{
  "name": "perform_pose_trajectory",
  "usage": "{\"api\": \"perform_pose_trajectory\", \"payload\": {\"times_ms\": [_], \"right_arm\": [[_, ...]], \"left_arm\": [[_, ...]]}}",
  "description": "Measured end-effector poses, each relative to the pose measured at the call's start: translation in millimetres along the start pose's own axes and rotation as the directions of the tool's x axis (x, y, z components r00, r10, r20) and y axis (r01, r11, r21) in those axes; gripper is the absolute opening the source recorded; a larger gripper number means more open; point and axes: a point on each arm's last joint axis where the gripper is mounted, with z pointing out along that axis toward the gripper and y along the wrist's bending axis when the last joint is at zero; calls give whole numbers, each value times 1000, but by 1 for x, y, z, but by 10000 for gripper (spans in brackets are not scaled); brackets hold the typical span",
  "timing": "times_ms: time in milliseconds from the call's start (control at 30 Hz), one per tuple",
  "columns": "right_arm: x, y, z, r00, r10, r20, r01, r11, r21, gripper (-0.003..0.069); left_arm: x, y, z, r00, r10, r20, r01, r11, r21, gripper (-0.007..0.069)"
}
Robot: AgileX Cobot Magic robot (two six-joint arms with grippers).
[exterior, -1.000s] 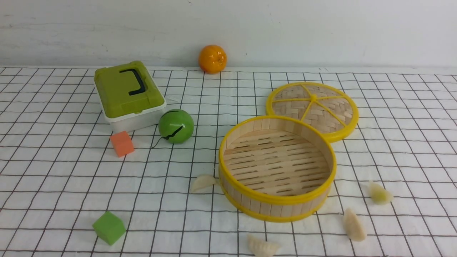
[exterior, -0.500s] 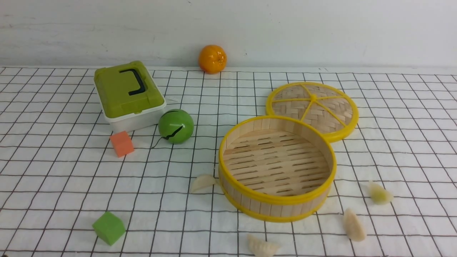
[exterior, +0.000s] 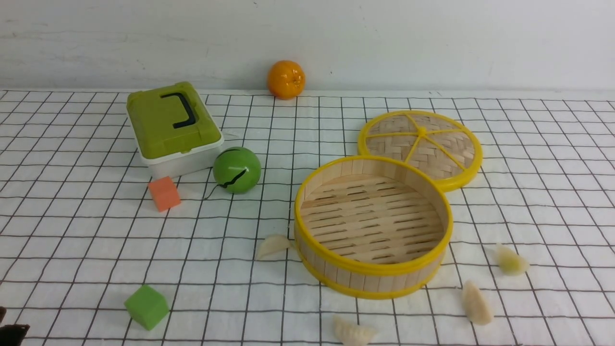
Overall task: Put the dumplings into the steamer on the table with the white tablecloth.
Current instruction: 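Reach for and grasp a dumpling on the table with the left gripper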
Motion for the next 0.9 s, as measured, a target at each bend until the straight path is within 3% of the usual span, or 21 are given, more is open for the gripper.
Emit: {"api": "perform_pose_trajectory", "payload": {"times_ms": [67, 100, 167, 233, 300, 367, 400, 467, 533, 700, 833, 900], "right_arm": [[0, 0, 0, 999, -50, 3, 50, 999, -1, 240], [-1, 1, 0, 995, -97, 4, 97, 995, -3, 240], [-4, 13, -5, 975, -220, 17, 220, 975, -29, 239], [-12, 37, -15, 929, -362, 74, 368, 926, -84, 223], [-24, 71, -26, 847, -514, 134, 528, 843, -104, 162], [-35, 98, -26, 766, -631, 124, 641, 763, -78, 70], [-41, 115, -24, 705, -703, 97, 709, 703, -61, 29], [-49, 138, -7, 588, -807, -53, 806, 590, -43, -20], [-49, 153, 11, 487, -848, -211, 853, 513, -93, -21], [-23, 173, 55, 179, -864, -471, 874, 359, -327, -21], [3, 172, 73, -18, -845, -535, 858, 262, -443, -19], [11, 170, 77, -67, -835, -546, 848, 240, -473, -19]], "left_arm": [[5, -21, -5, 975, 218, -37, -217, 976, 31, 239], [7, -35, -8, 937, 348, -41, -345, 937, 61, 239], [13, -72, -22, 763, 646, -19, -638, 758, 136, 239], [18, -105, -33, 534, 845, -13, -835, 530, 148, 213], [18, -123, -29, 422, 904, -68, -897, 427, 112, 146], [14, -134, -13, 343, 919, -196, -933, 357, 39, 49], [12, -138, -1, 317, 906, -281, -943, 331, 3, 1], [9, -140, 20, 266, 851, -452, -960, 277, -45, -13], [8, -141, 41, 191, 783, -592, -977, 211, -37, -13], [32, -142, 90, -49, 595, -802, -990, 77, 117, -13], [56, -136, 127, -130, 500, -856, -988, 10, 156, -11], [70, -135, 146, -171, 473, -864, -983, -22, 183, 0]]}}
